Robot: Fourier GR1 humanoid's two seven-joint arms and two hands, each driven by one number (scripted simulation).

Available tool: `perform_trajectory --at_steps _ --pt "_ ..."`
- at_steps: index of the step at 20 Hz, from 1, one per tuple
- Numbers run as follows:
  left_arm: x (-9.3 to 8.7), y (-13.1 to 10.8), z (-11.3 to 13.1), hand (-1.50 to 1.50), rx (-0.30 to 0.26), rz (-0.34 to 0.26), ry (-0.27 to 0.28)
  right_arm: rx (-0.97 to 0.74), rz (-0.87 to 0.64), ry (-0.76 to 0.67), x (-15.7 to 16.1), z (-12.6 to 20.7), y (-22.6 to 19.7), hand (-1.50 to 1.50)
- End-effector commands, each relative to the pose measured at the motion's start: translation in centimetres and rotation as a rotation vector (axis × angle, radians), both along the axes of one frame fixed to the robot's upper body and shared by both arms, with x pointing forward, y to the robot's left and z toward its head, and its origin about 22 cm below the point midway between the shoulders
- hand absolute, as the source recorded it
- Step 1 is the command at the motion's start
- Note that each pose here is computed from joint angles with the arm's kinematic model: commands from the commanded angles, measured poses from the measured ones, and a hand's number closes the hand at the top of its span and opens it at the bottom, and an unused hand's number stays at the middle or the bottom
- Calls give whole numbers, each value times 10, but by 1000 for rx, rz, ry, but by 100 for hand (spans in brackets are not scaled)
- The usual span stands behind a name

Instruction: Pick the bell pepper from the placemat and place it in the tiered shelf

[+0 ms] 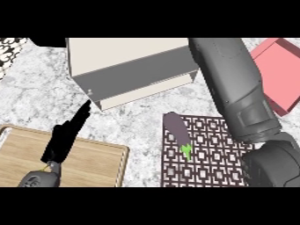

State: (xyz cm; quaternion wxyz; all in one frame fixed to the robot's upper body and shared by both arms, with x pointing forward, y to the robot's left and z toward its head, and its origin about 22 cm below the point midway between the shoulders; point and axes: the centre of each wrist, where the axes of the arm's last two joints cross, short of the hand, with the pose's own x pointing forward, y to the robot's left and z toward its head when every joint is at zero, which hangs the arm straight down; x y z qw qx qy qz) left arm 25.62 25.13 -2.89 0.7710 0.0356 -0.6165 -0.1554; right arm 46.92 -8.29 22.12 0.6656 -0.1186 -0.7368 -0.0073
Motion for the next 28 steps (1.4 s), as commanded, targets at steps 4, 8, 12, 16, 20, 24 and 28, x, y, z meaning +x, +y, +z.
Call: perform_trajectory --at_steps 4,8,12,16,20,24,28 --pt "-7 25 -3 0 0 58 7 77 -321 -114 7 11 -58 -150" --pt "-24 33 -12 0 2 65 24 89 -408 -23 7 0 -132 -150" --pt "-25 38 -2 0 5 103 36 60 -346 -38 -7 -10 -169 -150" --pt "-3 15 -7 0 4 100 27 5 -332 -66 -28 -20 -225 -150" --pt "-31 9 1 0 2 76 8 -39 -296 -79 -51 -23 -265 -150" --pt "-25 23 -6 0 -1 59 25 -49 -243 -81 -67 -11 -283 -150" --pt "-15 17 4 0 -16 52 10 -68 -261 -54 -79 -33 -294 -150"
